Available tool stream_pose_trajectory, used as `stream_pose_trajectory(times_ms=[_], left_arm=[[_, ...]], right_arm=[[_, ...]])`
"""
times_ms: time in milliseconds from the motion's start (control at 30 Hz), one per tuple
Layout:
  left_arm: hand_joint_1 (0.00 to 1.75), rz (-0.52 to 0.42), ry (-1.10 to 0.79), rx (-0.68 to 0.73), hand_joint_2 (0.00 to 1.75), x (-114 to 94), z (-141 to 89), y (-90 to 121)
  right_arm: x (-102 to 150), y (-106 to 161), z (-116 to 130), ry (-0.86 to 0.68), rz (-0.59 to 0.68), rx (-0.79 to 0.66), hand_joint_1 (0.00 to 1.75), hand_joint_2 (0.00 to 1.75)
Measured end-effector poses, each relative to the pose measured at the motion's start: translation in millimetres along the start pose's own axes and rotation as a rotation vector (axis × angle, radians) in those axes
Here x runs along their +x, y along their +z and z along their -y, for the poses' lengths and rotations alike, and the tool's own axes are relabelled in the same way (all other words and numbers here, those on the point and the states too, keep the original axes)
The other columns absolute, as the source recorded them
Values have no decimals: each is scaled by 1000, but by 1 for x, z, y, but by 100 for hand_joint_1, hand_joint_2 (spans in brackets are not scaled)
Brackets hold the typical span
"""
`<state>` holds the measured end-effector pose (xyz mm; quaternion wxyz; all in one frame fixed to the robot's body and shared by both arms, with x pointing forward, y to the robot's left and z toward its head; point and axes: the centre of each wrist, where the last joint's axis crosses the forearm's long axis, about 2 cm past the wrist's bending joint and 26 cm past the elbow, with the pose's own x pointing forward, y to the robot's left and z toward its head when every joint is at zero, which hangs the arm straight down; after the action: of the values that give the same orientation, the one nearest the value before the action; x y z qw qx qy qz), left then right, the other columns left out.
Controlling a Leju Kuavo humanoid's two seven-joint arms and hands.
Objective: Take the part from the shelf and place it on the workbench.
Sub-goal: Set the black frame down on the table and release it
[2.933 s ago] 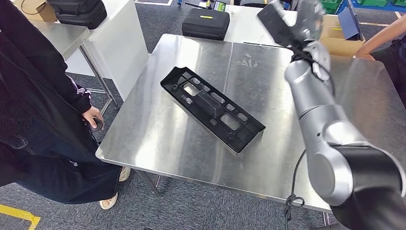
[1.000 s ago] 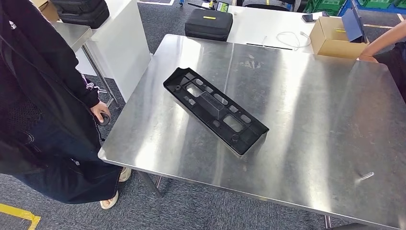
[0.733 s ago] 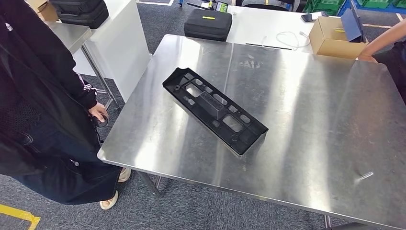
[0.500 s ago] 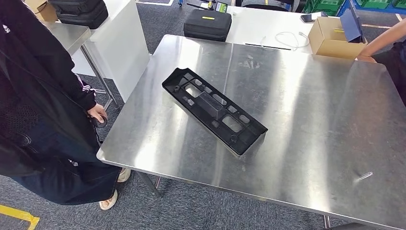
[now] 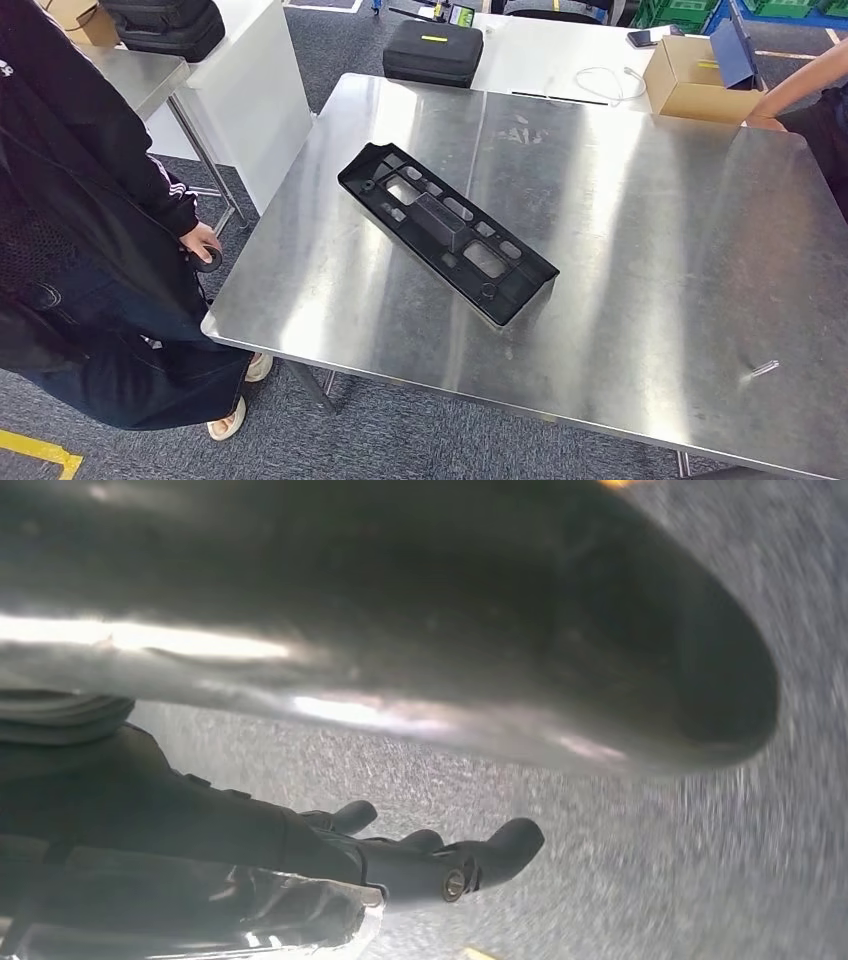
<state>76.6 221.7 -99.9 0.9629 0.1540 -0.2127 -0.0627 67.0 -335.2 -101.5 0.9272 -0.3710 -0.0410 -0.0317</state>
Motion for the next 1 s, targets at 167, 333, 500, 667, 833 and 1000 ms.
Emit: stream_pose_trajectory(times_ms=[167, 333, 500, 667, 833, 1000], left_arm=[[0, -35, 18, 15, 0, -1, -3, -1], [0, -58, 47, 21, 0, -2, -4, -1], [0, -77, 61, 20, 0, -3, -4, -1], [0, -79, 58, 24, 0, -3, -6, -2], [0, -83, 43, 22, 0, -2, -6, -3], [0, -85, 33, 21, 0, -1, -6, -3]], right_arm=[[-1, 25, -30, 126, 89, 115, 0, 0], [1, 40, -45, 180, 140, 170, 0, 0], [3, 41, -46, 194, 155, 178, 0, 0], [8, 45, -50, 199, 170, 189, 0, 0], [6, 46, -51, 188, 164, 190, 0, 0], [1, 45, -50, 187, 159, 187, 0, 0]])
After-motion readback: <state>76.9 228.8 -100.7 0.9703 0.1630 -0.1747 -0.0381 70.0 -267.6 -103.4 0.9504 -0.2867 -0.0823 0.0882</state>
